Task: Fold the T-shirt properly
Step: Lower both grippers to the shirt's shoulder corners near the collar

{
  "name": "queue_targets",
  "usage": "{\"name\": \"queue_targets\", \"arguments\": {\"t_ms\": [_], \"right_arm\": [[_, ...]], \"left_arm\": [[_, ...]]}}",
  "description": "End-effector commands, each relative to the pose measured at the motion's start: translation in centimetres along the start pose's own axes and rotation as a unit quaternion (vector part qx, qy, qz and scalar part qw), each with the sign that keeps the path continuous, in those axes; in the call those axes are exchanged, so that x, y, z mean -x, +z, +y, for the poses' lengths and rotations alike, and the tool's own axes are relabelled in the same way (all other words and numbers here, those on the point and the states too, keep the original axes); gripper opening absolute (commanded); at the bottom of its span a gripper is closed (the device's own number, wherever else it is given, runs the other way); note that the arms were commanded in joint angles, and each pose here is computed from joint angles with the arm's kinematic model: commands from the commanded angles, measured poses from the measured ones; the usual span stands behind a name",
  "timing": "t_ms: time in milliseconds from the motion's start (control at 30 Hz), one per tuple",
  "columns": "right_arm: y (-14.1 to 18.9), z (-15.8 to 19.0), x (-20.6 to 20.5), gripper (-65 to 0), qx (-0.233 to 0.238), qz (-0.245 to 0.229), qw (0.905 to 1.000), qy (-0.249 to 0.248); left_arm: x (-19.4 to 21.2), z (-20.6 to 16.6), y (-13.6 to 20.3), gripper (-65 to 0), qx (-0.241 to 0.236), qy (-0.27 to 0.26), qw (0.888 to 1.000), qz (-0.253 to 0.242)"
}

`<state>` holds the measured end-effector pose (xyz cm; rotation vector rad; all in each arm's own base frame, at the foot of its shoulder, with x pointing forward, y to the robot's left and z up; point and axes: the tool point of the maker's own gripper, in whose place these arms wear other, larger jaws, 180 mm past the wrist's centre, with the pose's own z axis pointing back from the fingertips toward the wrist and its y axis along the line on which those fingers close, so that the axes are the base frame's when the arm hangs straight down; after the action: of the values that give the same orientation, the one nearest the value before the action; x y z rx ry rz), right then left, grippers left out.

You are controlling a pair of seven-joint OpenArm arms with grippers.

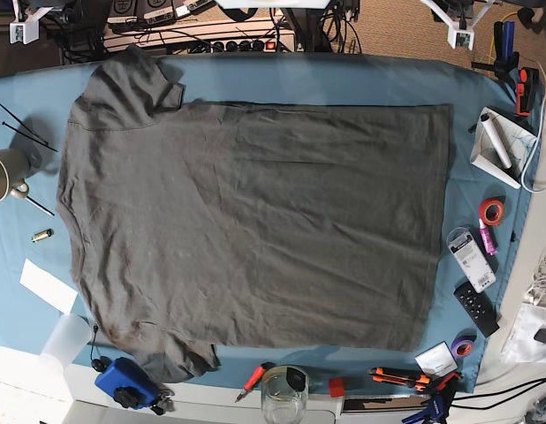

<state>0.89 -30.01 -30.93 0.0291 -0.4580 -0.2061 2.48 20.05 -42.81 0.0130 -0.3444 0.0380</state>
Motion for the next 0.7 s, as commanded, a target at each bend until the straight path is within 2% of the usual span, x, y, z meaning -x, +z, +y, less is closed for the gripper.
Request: {"name": "queue_targets", "arguments": {"t_ms": [0, 67, 133, 333, 367, 467, 500, 533, 667], "right_arm": [[0.4, -0.1, -0.2, -58.8, 0.002, -0.002, 1.0000, 0.009], [0.4, -0.1, -0.2, -48.9, 0.002, -0.002, 1.0000, 0.008], [0.4, -0.1, -0.2, -42.0, 0.002, -0.002, 1.0000, 0.008], [-0.6, 0.0, -0.5, -41.0, 0.012, -0.003, 0.9999, 0.001], [-0.9, 0.3, -0.9, -41.0, 0.005, -0.009, 0.9999, -0.004], [-1.3, 1.0, -2.1, -41.0, -0.012, -0.030, 0.9994, -0.007], [-1.4, 1.1, -2.4, -41.0, -0.014, -0.034, 0.9993, -0.005], [-1.5, 1.1, -2.5, -41.0, -0.014, -0.036, 0.9992, -0.004], [-1.5, 1.0, -2.9, -41.0, -0.012, -0.043, 0.9990, 0.000]], "left_arm": [[-0.2, 0.1, 0.6, -65.0, -0.002, -0.004, 1.000, -0.003], [-0.8, -0.1, 0.9, -65.0, 0.000, -0.007, 1.000, -0.010], [-1.4, -0.3, 1.1, -65.0, 0.001, -0.009, 1.000, -0.019], [-2.3, -0.5, 1.4, -65.0, 0.003, -0.011, 0.999, -0.035], [-2.6, -0.5, 1.4, -60.7, 0.003, -0.011, 0.999, -0.043], [-3.6, -0.5, 1.6, -37.7, 0.003, -0.011, 0.997, -0.072], [-4.0, -0.5, 1.6, -32.0, 0.003, -0.011, 0.997, -0.080], [-4.2, -0.5, 1.6, -29.3, 0.003, -0.011, 0.996, -0.084], [-5.4, -1.1, 1.7, -29.2, 0.015, -0.022, 0.995, -0.094]]}}
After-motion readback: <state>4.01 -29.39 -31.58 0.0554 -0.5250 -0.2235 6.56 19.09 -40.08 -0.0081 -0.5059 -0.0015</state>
